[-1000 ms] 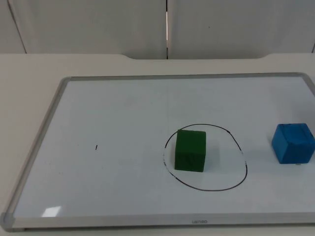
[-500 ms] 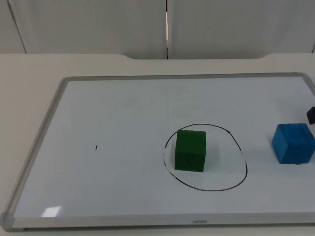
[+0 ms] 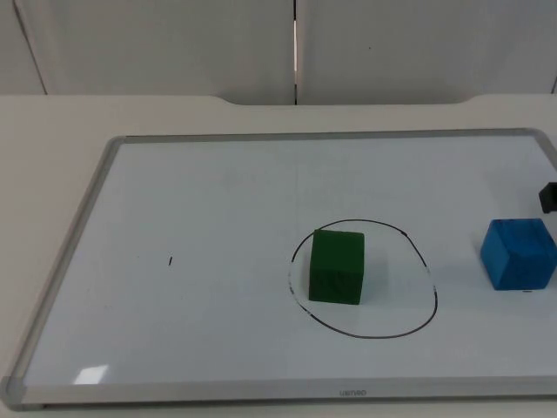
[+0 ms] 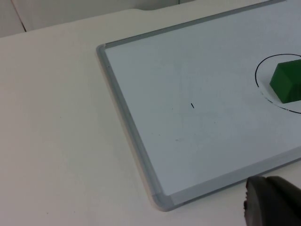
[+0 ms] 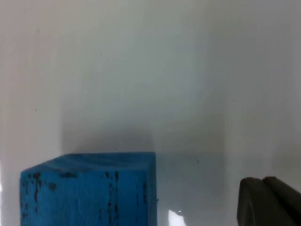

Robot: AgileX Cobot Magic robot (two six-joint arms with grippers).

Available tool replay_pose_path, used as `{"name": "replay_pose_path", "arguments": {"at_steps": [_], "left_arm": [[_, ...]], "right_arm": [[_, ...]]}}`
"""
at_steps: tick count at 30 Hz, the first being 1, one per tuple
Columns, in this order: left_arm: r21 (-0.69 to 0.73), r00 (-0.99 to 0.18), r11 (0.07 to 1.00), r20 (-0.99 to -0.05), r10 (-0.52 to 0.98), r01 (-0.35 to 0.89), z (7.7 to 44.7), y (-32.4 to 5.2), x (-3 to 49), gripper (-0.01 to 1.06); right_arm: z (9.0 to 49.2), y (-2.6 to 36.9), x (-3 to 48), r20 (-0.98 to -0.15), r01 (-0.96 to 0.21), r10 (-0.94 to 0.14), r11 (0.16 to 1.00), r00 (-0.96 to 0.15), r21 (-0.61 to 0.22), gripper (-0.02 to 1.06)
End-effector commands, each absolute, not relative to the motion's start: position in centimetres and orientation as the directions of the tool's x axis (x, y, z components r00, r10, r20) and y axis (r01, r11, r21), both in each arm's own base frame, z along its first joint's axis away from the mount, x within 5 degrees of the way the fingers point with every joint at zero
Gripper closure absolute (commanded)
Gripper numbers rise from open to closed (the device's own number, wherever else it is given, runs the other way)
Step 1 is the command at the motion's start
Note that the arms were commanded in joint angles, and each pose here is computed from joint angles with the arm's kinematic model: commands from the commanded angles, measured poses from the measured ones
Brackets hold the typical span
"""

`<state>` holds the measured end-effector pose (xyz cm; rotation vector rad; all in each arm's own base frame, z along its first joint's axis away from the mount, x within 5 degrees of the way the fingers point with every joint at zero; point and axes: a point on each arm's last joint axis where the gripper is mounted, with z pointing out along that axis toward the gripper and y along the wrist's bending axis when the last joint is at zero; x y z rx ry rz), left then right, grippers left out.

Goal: Push the two cubes into the marked area.

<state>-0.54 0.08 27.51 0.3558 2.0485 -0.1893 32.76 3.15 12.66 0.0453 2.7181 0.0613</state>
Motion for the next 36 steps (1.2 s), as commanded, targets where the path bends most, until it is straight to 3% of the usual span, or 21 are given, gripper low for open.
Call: {"name": "replay_pose_path", "arguments": {"at_steps": [1, 22, 31, 36], "left_arm": [[0.015, -0.445, 0.947, -0.880, 0.165, 0.322, 27.5, 0.1, -0.5, 1.05], [0.015, -0.445, 0.947, -0.880, 0.165, 0.322, 27.5, 0.1, -0.5, 1.05], [0.015, -0.445, 0.947, -0.880, 0.165, 0.322, 27.5, 0.1, -0.5, 1.05], [0.015, -0.445, 0.947, -0.880, 0.165, 0.322, 27.5, 0.1, -0.5, 1.05]], "right_arm": [[13.0, 3.0, 33.0, -0.430, 0.021, 0.040, 0.999, -0.902, 0.049, 1.04], [11.9, 3.1, 33.1, -0.410, 0.024, 0.042, 0.999, -0.911, 0.049, 1.04], [12.0, 6.4, 32.9, -0.439, -0.067, -0.035, 0.996, -0.898, 0.057, 1.04], [12.0, 7.0, 32.9, -0.443, -0.063, -0.025, 0.996, -0.896, 0.070, 1.04]]}}
